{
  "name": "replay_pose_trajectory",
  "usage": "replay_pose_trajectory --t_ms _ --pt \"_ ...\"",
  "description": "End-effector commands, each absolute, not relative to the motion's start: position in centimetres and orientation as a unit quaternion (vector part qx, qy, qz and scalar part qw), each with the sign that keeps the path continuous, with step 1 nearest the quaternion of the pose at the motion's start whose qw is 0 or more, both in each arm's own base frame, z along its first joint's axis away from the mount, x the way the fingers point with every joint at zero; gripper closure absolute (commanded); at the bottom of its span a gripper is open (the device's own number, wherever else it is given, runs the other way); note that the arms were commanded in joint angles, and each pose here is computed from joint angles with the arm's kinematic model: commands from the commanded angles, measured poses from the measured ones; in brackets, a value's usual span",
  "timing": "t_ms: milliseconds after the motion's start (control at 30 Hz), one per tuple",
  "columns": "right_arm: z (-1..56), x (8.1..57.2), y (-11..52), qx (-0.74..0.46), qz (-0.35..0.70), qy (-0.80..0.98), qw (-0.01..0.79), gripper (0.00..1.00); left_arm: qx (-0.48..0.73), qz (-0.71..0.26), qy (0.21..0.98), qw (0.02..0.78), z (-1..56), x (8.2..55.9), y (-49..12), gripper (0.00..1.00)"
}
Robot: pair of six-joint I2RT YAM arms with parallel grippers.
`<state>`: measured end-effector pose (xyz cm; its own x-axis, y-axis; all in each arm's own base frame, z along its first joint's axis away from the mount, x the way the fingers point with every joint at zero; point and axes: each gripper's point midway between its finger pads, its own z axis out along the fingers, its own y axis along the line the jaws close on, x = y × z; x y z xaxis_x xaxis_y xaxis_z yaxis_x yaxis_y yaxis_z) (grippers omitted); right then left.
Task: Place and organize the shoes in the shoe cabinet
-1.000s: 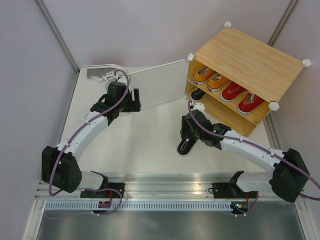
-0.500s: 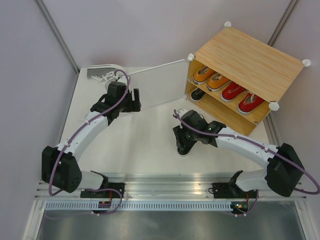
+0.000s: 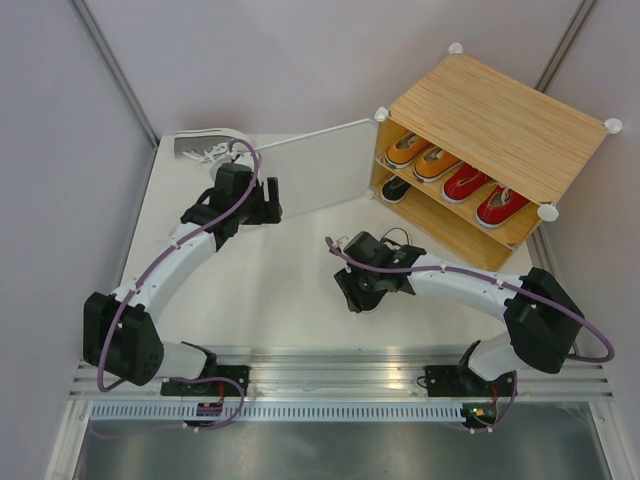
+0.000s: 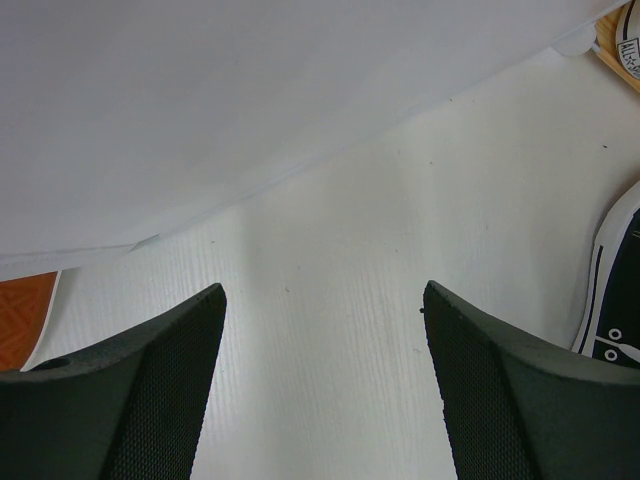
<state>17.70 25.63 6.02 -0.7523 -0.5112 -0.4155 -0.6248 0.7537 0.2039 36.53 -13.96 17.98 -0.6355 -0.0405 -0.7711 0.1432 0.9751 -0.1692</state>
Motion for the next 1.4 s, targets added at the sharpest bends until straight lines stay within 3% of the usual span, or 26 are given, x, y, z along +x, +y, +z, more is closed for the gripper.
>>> replay_pose_trajectory --t_ms 0,100,200,300,333,367,733,1033,1367 --pt "5.6 17.1 26.1 -0.324 0.155 0.920 0.158 0.47 0.027 -0.112 0.889 0.444 19.4 36.7 -14.0 0.17" --pt "5.1 17.8 25.5 -0.323 0.128 0.923 0.164 0.51 0.027 -0.111 0.889 0.444 19.4 36.6 -13.9 0.17" --pt "5.1 18.6 24.6 -0.329 0.096 0.923 0.174 0.64 0.027 -0.111 0.889 0.444 19.4 36.6 -13.9 0.17" --pt "6.1 19.7 24.0 -0.338 0.066 0.919 0.194 0.84 0.027 -0.112 0.889 0.443 19.4 36.6 -13.9 0.17" --pt "6.8 20.3 24.3 -0.340 0.063 0.916 0.206 0.97 0.027 -0.112 0.888 0.445 19.5 36.6 -13.9 0.17" --pt "7.4 20.9 24.1 -0.349 0.054 0.910 0.216 0.99 0.026 -0.113 0.888 0.445 19.5 36.6 -13.9 0.17" --pt "12.0 26.7 23.3 -0.352 0.024 0.901 0.254 0.99 0.028 -0.114 0.887 0.446 19.7 36.5 -13.9 0.17" --pt "15.5 27.6 23.6 -0.330 0.030 0.903 0.274 0.99 0.028 -0.113 0.886 0.448 19.8 36.6 -13.9 0.17" --pt "13.5 30.7 20.8 -0.318 0.043 0.910 0.262 0.99 0.029 -0.112 0.887 0.447 19.7 36.6 -13.8 0.17"
